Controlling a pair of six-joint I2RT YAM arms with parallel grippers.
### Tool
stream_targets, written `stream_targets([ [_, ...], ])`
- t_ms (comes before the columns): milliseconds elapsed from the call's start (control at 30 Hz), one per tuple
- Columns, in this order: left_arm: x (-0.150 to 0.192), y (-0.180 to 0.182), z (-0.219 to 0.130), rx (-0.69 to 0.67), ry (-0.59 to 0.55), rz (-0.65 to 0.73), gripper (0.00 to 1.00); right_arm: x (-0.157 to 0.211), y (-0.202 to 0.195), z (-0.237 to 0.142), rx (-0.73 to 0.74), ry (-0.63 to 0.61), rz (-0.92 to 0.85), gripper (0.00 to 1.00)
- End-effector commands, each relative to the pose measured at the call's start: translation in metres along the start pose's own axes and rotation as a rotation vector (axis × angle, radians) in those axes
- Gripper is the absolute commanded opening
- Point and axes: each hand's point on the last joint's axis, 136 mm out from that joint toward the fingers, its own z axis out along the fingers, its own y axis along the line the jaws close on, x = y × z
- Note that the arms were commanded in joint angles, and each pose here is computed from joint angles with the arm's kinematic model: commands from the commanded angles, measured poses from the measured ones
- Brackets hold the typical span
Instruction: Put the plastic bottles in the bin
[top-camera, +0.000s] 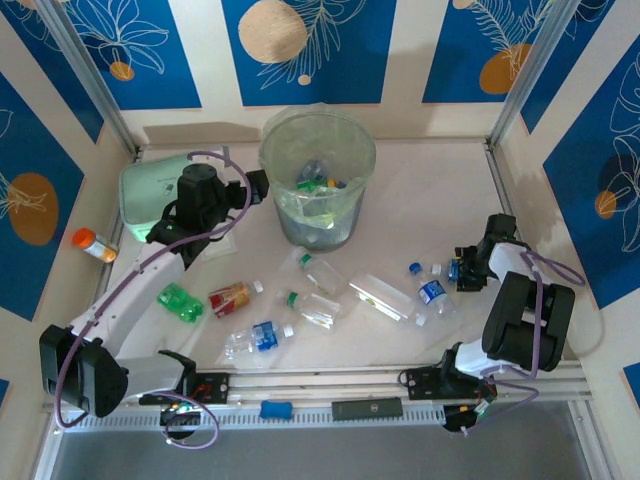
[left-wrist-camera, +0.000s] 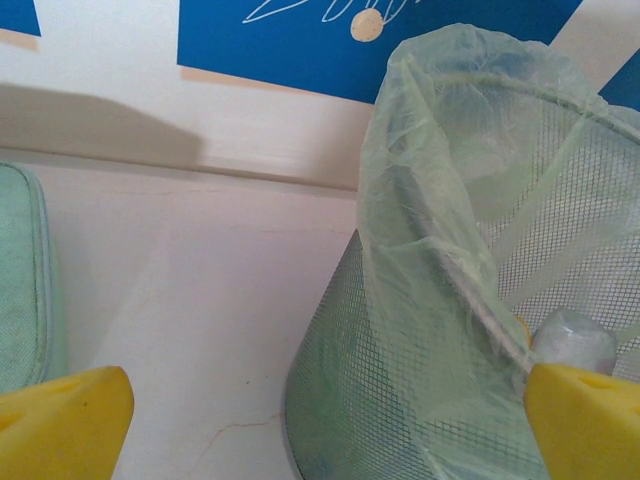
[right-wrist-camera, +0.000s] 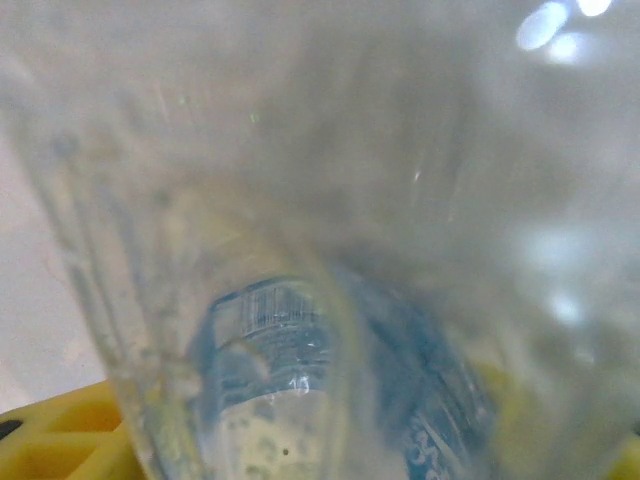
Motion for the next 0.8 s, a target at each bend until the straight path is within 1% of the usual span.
stream_targets([
  [0,-0.012,-0.003,-0.001,0.016,-0.035,-0.033,1.0,-0.001,0.03,-0.03,-0.095,-0.04,-0.105,0.6],
  [167,-0.007,0.005,0.002,-0.01,-0.012,-0.036,1.0,0.014,0.08,-0.076,-0.266,-0.105,-0.326,0.55],
  [333,-0.002,0.024,0.0,-0.047,-0.004,-0.109,1.0,0.046,0.131,-0.128,-0.451,-0.148,-0.517,0.51],
  [433,0.003,0.039,-0.003,-0.096,0.003,-0.132,1.0,0.074,0.159,-0.156,-0.533,-0.147,-0.648,0.5],
  [600,0.02,0.062,-0.009,-0.16,0.03,-0.191,1.0,0.134,0.204,-0.203,-0.666,-0.138,-0.884,0.49],
  [767,0.04,0.085,-0.014,-0.206,0.056,-0.284,1.0,0.194,0.235,-0.243,-0.794,-0.102,-1.071,0.48],
])
